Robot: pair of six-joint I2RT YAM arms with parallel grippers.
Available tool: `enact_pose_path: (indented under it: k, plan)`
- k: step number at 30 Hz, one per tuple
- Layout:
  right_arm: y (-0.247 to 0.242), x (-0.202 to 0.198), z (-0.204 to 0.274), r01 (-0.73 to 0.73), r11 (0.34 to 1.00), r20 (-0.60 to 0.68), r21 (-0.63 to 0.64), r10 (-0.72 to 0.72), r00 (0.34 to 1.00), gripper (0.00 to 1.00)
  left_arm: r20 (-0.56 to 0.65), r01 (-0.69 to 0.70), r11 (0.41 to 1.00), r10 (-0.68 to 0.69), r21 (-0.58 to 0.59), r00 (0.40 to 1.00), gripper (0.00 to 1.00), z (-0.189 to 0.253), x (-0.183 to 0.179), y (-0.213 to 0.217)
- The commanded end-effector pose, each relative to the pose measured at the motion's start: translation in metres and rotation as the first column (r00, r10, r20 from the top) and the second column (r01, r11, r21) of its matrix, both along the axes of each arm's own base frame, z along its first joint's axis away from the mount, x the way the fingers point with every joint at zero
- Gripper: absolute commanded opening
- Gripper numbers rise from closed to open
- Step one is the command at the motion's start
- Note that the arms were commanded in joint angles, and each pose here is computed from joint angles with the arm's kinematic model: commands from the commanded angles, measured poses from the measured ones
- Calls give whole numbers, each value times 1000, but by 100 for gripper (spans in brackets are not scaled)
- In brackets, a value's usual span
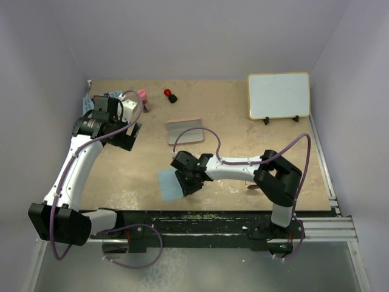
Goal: Organize the sunglasses
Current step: Move the glasses cleaning cloth to the center of the board.
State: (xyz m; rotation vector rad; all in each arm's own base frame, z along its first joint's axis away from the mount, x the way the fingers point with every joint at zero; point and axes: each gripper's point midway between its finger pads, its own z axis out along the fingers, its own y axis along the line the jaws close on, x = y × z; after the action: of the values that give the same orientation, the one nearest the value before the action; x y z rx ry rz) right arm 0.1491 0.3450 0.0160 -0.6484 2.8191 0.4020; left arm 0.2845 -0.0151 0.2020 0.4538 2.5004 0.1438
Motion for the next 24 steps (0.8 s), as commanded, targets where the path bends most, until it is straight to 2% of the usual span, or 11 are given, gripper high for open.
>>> enact_pose_path:
  k: [1,6,10,15,18,21,24]
  plan:
    - [-17,-3,-27,44,994,-4,-98,-45,999,28,54,-3,1000,3,-5,999,98,12,7,1]
    - [-13,-1,-28,70,994,-2,-86,-70,998,0,23,39,999,-38,-27,999,98,3,9,-6]
    - [-12,2,-21,85,993,14,-83,-84,996,0,-43,75,995,-77,-61,996,98,-6,6,-15]
    - [-10,5,-7,103,993,36,-50,-102,994,0,-109,225,960,-244,-164,964,97,-10,-7,-47]
    - [-8,6,-1,120,992,42,-27,-119,992,0,-103,313,943,-325,-115,940,96,-13,-10,-54]
    - [-4,6,4,130,991,43,12,-130,991,0,-101,355,935,-354,-6,930,96,-22,-7,-53]
    - [-1,5,9,134,990,41,44,-136,990,0,-138,389,921,-383,17,913,96,-37,-7,-57]
